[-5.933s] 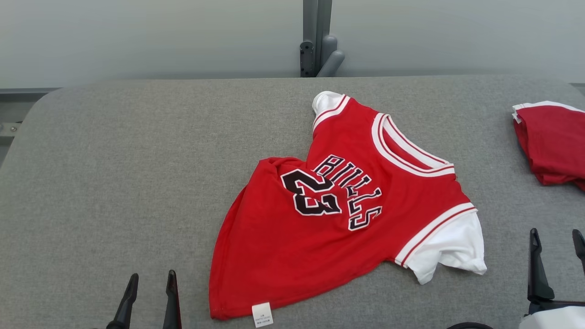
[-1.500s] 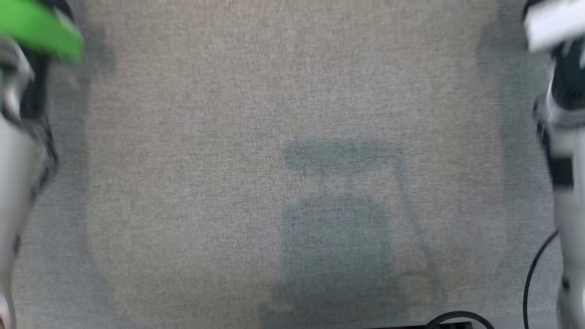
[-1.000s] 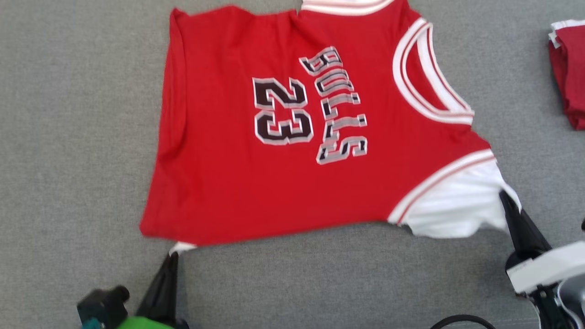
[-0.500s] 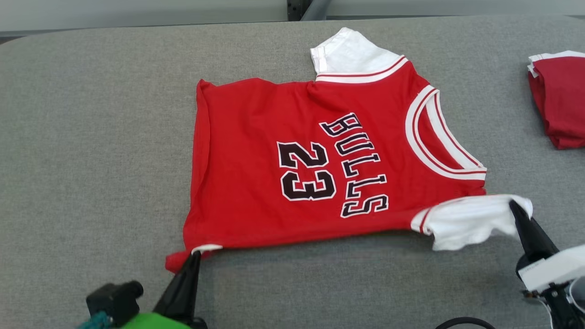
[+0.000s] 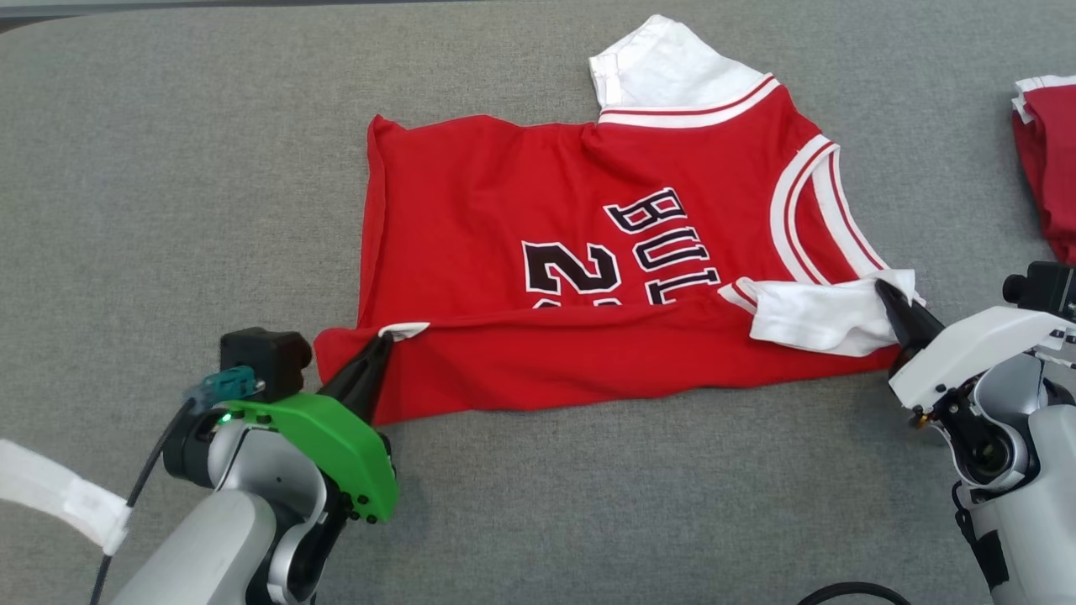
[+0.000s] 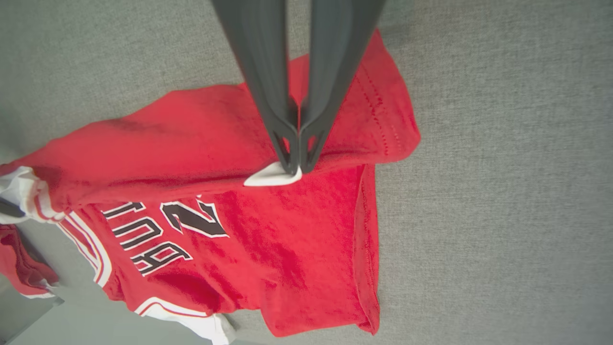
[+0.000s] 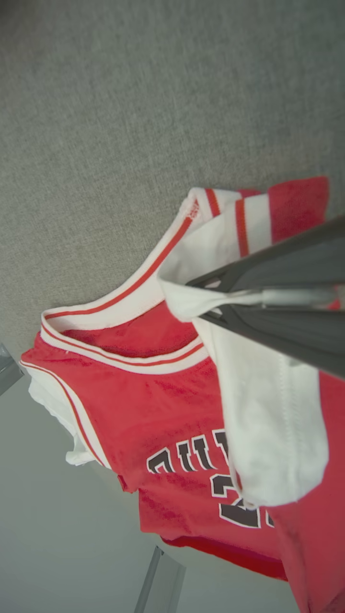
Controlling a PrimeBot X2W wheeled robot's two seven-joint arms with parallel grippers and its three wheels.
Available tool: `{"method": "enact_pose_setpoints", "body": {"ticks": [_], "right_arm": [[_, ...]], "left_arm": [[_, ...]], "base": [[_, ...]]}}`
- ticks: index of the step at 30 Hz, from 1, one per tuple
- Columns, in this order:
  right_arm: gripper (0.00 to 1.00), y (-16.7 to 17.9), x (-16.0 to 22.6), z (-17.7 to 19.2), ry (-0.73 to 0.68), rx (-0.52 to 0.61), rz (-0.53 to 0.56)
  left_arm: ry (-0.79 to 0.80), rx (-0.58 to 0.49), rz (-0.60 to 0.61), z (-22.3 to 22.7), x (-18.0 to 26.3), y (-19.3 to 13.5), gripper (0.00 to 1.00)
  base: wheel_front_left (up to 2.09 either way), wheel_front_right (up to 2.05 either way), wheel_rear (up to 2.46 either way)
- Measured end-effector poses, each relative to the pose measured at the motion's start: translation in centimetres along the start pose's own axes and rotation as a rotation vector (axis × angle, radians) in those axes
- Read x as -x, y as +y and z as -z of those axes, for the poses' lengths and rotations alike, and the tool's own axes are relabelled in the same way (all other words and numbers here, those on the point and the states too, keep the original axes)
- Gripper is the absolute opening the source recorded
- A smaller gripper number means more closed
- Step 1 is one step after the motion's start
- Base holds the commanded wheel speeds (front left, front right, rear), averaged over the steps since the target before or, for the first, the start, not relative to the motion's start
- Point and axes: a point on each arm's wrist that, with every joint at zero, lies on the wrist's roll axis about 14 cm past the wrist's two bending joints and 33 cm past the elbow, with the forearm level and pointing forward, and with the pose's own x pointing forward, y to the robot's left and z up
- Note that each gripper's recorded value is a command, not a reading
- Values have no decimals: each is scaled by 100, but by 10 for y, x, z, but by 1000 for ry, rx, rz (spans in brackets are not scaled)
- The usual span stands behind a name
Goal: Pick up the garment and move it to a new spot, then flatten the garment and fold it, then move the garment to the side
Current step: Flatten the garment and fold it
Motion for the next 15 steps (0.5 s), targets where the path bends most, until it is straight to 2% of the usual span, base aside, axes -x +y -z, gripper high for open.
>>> {"method": "enact_pose_setpoints", "body": {"ticks": [1, 2, 3, 4, 5, 6, 7, 11, 15], "right_arm": [[21, 2, -3, -2, -11, 6, -3], [100, 5, -5, -5, -25, 7, -10], [100, 7, -6, -7, -35, 18, -13], [100, 9, -7, -9, -48, 27, -16], [100, 11, -8, -10, -59, 34, -22], [100, 13, -8, -12, -72, 42, -29], [100, 17, -7, -15, -84, 58, -41], [100, 23, 0, -26, -134, 132, -72], [100, 16, 23, -42, -222, 317, -77]], "left_arm": [[18, -5, 3, 4, -3, 0, 0], [33, -6, 0, 7, -5, 0, 0], [45, -15, -4, 10, -8, 2, 0], [51, -25, -8, 11, -10, 5, 9], [60, -30, -12, 14, -12, 7, 9], [67, -35, -15, 16, -14, 9, 36], [74, -36, -21, 19, -15, 11, 100], [84, -20, -16, 24, -17, 12, 100], [-15, 11, -56, 11, -9, 21, 100]], "base": [[0, 0, 0], [0, 0, 0], [0, 0, 0], [0, 0, 0], [0, 0, 0], [0, 0, 0], [0, 0, 0], [0, 0, 0], [0, 0, 0]]}}
